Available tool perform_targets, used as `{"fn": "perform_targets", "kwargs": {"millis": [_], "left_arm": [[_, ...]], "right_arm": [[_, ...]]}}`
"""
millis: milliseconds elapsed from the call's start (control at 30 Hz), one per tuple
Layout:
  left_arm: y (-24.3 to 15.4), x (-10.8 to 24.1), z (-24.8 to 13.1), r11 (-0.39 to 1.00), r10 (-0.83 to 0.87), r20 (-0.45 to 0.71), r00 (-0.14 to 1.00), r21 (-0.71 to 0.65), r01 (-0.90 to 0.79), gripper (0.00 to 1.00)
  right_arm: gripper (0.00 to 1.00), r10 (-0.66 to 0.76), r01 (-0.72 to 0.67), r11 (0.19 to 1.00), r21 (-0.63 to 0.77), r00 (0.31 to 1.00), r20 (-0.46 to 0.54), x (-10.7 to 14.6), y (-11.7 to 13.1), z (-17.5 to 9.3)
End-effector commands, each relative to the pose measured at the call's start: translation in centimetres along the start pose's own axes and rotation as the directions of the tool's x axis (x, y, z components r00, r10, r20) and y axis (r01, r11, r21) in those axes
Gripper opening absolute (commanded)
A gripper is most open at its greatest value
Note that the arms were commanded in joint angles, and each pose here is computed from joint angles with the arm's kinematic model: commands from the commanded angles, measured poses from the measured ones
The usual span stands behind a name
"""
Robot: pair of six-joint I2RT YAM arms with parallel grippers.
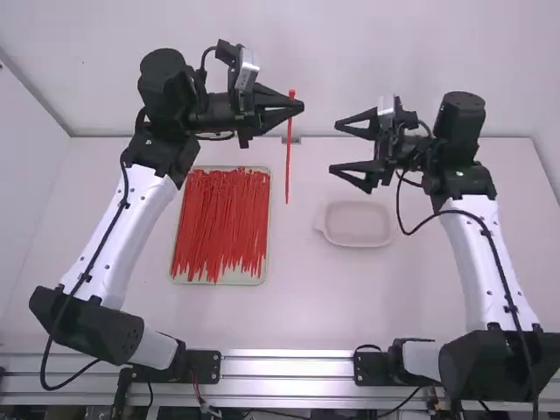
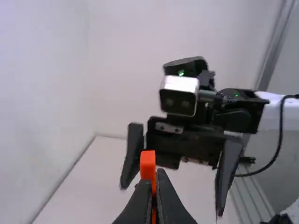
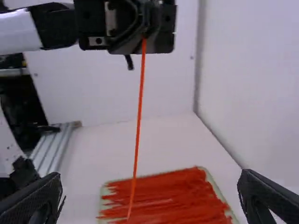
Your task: Fasten the cable tie
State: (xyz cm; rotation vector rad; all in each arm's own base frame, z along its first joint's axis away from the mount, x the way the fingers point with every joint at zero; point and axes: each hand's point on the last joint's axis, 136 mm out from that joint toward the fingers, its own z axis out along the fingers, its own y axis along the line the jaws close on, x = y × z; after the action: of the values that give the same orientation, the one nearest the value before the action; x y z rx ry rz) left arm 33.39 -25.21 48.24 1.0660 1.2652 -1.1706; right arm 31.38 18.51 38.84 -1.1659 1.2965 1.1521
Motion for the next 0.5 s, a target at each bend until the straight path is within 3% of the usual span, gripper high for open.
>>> {"fn": "perform_targets", "kwargs": {"millis": [0,333,400,467], "left_arm": [[-2.9,-2.4,0.1,0.997,0.048,0.024,0.999,0.052,-0.049,0.02],[-4.4,-3.4,1.2,0.993,0.056,0.054,0.997,0.100,-0.061,0.02],[-4.5,-3.9,1.1,0.993,0.058,0.068,0.996,0.100,-0.064,0.02],[-4.7,-4.2,1.1,0.992,0.063,0.076,0.995,0.107,-0.071,0.02]], "right_arm": [[0.94,-0.032,0.033,0.997,-0.076,0.999,0.016,-1.0,1.3,1.1],[0.86,-0.039,0.038,0.996,-0.080,0.999,-0.013,-0.6,1.9,4.2],[0.76,-0.039,0.038,0.997,-0.071,0.999,-0.021,-0.5,1.9,4.7],[0.60,-0.041,0.039,0.997,-0.063,0.999,-0.026,-0.4,1.9,5.0]]}}
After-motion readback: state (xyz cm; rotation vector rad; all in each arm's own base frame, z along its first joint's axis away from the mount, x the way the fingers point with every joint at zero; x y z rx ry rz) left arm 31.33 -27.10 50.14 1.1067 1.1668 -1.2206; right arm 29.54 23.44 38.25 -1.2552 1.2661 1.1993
